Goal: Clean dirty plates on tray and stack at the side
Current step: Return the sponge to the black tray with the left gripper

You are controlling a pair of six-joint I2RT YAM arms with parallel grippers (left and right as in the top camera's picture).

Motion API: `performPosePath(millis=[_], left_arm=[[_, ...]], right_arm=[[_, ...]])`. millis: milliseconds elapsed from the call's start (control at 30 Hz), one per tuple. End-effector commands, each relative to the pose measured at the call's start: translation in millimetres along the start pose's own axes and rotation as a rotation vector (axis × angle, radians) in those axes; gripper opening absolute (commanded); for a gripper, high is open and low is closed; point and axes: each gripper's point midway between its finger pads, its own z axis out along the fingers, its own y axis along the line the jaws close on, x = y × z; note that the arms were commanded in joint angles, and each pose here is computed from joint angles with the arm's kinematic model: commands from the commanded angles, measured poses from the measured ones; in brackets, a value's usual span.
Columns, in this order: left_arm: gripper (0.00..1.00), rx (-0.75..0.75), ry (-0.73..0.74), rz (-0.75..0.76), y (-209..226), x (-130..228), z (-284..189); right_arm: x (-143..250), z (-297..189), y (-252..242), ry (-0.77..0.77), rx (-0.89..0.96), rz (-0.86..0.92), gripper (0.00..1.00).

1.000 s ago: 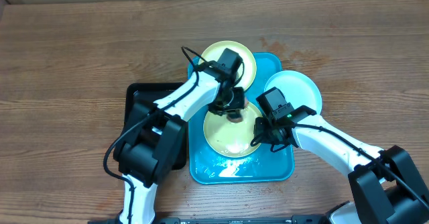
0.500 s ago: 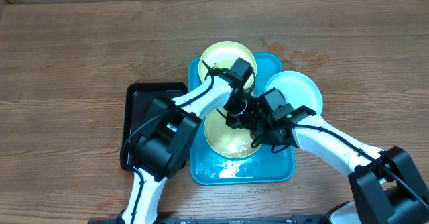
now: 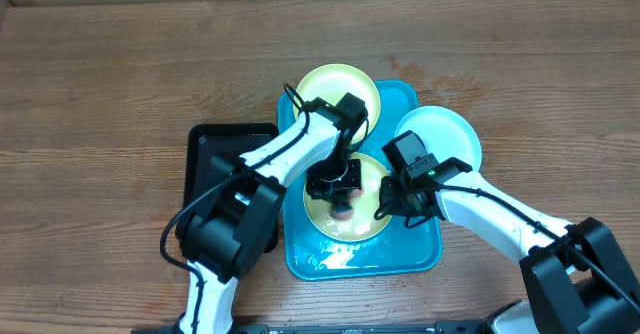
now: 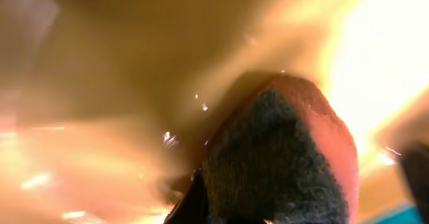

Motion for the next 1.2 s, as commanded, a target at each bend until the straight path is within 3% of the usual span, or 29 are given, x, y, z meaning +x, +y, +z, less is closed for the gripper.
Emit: performPosePath(millis=[0, 200, 300, 433, 600, 800, 967, 1167], left_arm=[[0.04, -0.340, -0.192, -0.061, 66, -28, -12], [0.04, -0.542, -0.265, -0.077, 105, -35, -27], [0.04, -0.589, -0.280, -0.166, 123, -30, -42], [0.04, -0.487, -0.292, -0.217, 119, -24, -63], [0.05, -0.238, -0.375, -0.187, 94, -9, -117], [0.04, -0.177, -0.516, -0.241, 134, 8, -182], [0.04, -0.198, -0.430, -0.355, 188, 17, -157], [0.05, -0.052, -0.382, -0.391, 203, 8, -85]], right_arm=[[7, 10, -19, 0.015, 0.079, -0.010, 0.04], [7, 10, -20, 0.015, 0.079, -0.010, 0.04], [7, 10, -20, 0.016, 0.079, -0.010, 0.04], [8, 10, -21, 0.021, 0.083, -0.009, 0.04], [10, 10, -22, 0.028, 0.087, -0.009, 0.04], [14, 9, -25, 0.046, 0.099, -0.008, 0.04], [17, 9, -24, 0.059, 0.095, -0.007, 0.04], [12, 9, -22, 0.039, 0.087, -0.009, 0.04]])
